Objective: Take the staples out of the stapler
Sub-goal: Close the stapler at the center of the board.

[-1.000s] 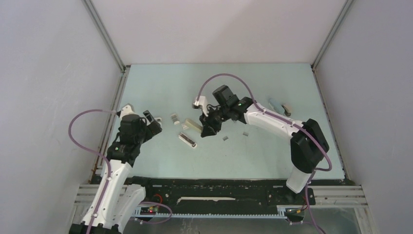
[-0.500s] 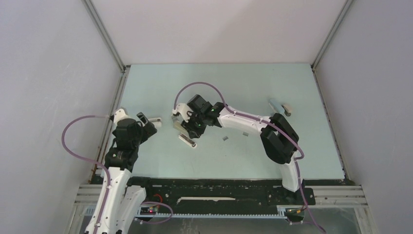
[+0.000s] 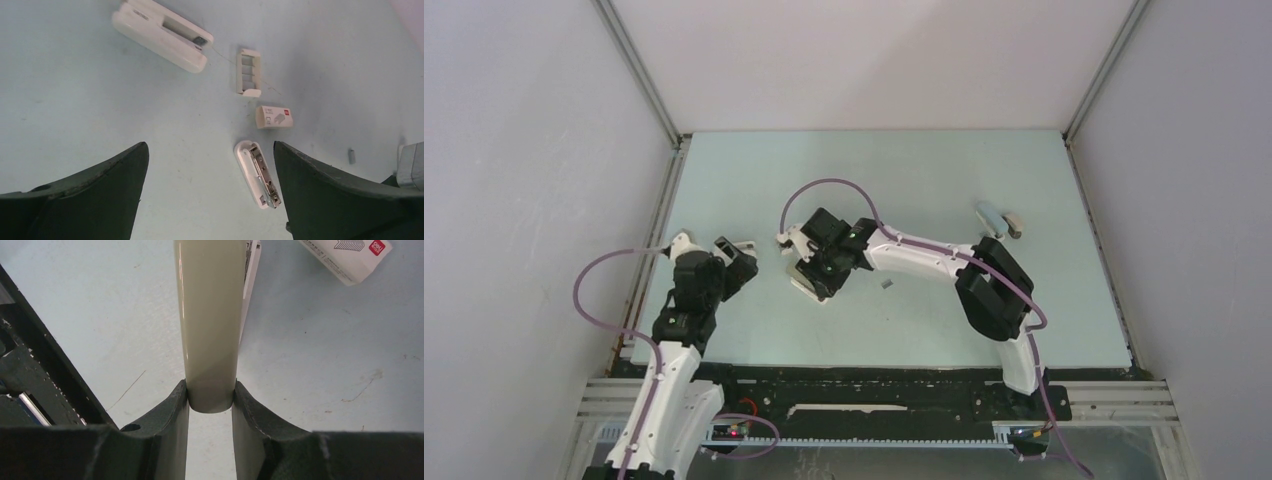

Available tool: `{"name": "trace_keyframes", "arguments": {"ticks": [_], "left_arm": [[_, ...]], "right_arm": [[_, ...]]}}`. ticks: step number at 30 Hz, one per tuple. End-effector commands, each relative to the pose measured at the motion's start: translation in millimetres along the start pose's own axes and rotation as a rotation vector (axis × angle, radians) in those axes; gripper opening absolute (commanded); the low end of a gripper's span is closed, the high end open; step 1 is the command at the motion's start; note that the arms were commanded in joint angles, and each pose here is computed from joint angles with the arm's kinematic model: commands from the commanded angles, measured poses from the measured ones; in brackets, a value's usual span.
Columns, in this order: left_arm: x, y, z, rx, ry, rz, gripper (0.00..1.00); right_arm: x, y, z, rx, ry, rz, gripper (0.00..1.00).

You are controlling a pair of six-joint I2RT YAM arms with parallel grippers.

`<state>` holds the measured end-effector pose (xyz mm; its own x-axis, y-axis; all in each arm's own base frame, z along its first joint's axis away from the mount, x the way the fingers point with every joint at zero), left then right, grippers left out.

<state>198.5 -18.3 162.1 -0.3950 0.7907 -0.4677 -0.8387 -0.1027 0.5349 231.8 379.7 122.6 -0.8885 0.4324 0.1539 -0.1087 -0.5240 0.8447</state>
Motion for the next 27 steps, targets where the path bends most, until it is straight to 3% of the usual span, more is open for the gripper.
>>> {"name": "trace_keyframes", "arguments": {"ticks": [1, 27], "left_arm": [[-16.2, -13.5, -8.8, 0.019, 0.109, -0.143, 1.00], [-13.7, -49.9, -47.5, 0.150, 0.183, -0.203, 1.00]], "right_arm": [[3.4, -1.7, 4.8, -0.008, -0.050, -0.089, 0.04], [7.3, -27.8, 4.9, 0.038, -0.071, -0.143, 0.15]]}}
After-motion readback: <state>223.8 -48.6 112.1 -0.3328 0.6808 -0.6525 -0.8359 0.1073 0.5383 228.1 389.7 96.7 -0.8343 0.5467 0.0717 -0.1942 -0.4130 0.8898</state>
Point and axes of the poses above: each gripper's point midway between its finger pads, its own y axis back along the fingers, its own x axis along the line the jaws close on, z = x × y, the point moved 6 cm from there along y, back along the fingers
